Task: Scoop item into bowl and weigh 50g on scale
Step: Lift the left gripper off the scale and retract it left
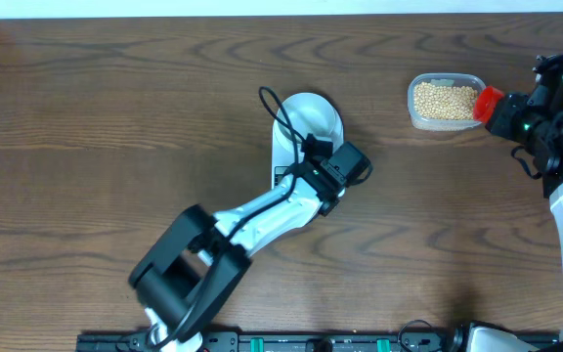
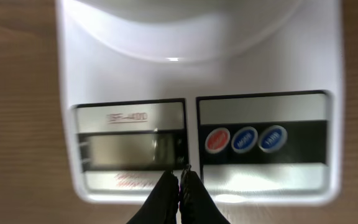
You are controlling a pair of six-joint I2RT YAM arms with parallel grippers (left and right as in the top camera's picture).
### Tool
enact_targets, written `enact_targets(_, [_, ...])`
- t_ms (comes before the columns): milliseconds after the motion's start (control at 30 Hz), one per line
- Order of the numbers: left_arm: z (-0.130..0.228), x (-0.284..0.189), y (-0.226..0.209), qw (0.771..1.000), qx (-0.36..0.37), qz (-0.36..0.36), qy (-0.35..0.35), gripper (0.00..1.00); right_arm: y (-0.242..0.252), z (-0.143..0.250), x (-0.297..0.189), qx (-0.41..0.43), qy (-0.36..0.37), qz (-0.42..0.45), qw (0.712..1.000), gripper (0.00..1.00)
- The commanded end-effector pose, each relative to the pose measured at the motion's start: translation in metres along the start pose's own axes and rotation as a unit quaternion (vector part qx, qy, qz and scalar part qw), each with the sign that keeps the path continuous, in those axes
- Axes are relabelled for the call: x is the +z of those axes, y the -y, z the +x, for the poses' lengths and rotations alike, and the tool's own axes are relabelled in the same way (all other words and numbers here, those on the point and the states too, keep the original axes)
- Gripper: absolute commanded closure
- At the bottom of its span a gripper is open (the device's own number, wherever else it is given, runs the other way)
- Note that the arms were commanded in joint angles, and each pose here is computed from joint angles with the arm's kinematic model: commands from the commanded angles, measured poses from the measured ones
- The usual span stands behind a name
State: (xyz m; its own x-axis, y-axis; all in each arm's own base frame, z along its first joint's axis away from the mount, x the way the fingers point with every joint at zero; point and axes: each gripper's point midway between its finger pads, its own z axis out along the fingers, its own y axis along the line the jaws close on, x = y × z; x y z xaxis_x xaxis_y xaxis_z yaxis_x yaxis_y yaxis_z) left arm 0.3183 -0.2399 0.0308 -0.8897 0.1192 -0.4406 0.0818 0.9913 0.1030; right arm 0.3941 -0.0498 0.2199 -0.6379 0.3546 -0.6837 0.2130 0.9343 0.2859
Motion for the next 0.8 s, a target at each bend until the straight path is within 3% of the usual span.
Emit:
enact_targets(0, [-0.025, -0.045, -0.012, 0.998, -0.032, 0.025, 0.042, 0.93, -0.003, -0.007, -0.002, -0.013, 0.008, -0.001, 1.000, 0.99])
enact_targets(567, [-0.072, -0.114, -0.156, 0.977, -0.184, -0.031, 0.103, 0.93, 0.002, -0.009, -0.002, -0.031, 0.012, 0.012, 0.999, 0.99])
enact_targets(767, [-0.076, -0.112, -0.199, 0.980, -0.159, -0.069, 0.101, 0.93, 0.002, -0.012, -0.002, -0.074, 0.018, 0.013, 0.997, 0.99])
